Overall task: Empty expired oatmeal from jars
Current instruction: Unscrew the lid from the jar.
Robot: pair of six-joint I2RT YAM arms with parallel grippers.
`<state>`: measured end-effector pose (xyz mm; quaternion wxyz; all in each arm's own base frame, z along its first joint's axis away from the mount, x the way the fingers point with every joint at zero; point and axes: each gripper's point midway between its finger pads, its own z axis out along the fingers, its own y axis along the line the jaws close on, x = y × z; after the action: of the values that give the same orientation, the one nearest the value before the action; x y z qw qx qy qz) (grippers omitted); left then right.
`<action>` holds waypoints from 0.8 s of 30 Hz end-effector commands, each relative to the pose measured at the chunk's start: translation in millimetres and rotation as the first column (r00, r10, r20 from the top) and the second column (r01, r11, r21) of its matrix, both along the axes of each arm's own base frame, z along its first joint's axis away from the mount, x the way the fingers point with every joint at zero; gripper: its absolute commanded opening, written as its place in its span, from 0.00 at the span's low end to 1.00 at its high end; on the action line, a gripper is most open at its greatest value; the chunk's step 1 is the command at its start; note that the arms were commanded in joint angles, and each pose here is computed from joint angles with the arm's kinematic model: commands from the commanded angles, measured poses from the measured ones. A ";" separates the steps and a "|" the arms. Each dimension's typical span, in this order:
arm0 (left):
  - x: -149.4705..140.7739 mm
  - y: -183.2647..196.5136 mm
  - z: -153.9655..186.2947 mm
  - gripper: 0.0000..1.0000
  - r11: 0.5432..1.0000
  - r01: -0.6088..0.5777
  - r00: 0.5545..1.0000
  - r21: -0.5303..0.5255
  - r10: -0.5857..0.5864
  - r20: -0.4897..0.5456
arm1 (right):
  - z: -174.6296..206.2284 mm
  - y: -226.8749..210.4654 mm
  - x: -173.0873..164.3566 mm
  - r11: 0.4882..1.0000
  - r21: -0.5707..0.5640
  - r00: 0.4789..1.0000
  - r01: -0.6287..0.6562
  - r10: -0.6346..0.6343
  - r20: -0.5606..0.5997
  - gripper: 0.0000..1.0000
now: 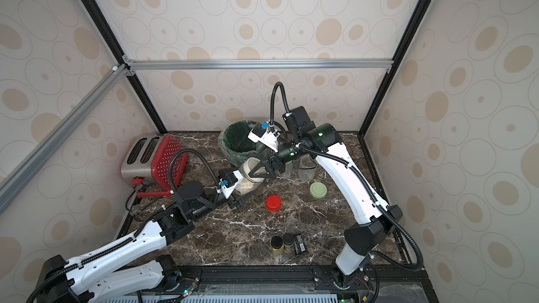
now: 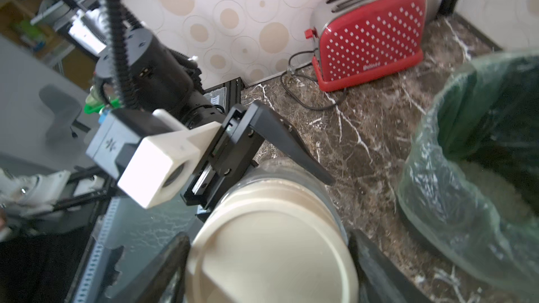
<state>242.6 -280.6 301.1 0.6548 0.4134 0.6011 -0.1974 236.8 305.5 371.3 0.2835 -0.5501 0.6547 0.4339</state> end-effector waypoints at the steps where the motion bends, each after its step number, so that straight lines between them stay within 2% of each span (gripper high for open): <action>1: -3.2 -0.7 28.7 0.00 0.998 0.023 0.998 -0.067 -0.020 0.055 | 23.4 0.9 -34.0 0.967 0.128 0.958 -0.220 0.189 0.217 0.64; 6: -1.6 -1.9 26.3 0.00 0.998 0.022 0.999 -0.065 -0.019 0.050 | 23.3 5.7 -26.1 0.967 0.142 0.953 -0.212 0.172 0.248 0.74; 10: -0.1 -5.9 28.5 0.00 0.997 0.031 0.998 -0.068 -0.028 0.052 | 24.7 7.5 -20.7 0.973 0.135 0.963 -0.185 0.153 0.222 0.98; 15: 0.3 -5.4 30.8 0.00 0.997 0.028 0.998 -0.075 -0.023 0.061 | 35.1 5.1 -16.0 0.986 0.119 0.974 -0.118 0.091 0.209 0.99; 18: 0.9 -5.0 31.2 0.00 0.996 0.025 0.998 -0.082 -0.019 0.067 | 49.3 5.2 0.1 0.992 0.124 0.985 0.018 -0.039 0.169 0.99; 21: 2.6 -5.2 31.1 0.00 0.996 0.018 0.997 -0.090 -0.011 0.075 | 69.9 4.8 21.2 0.964 0.150 0.973 0.220 -0.227 0.032 0.99; 24: 5.6 -4.9 28.8 0.00 0.995 0.006 0.997 -0.095 0.002 0.079 | 67.3 -1.1 37.9 0.898 0.092 0.895 0.430 -0.410 -0.174 0.99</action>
<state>245.5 -287.8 290.3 0.6441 0.4200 0.6061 -0.2035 261.4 312.7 416.3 0.3553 -0.4668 0.6869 0.4290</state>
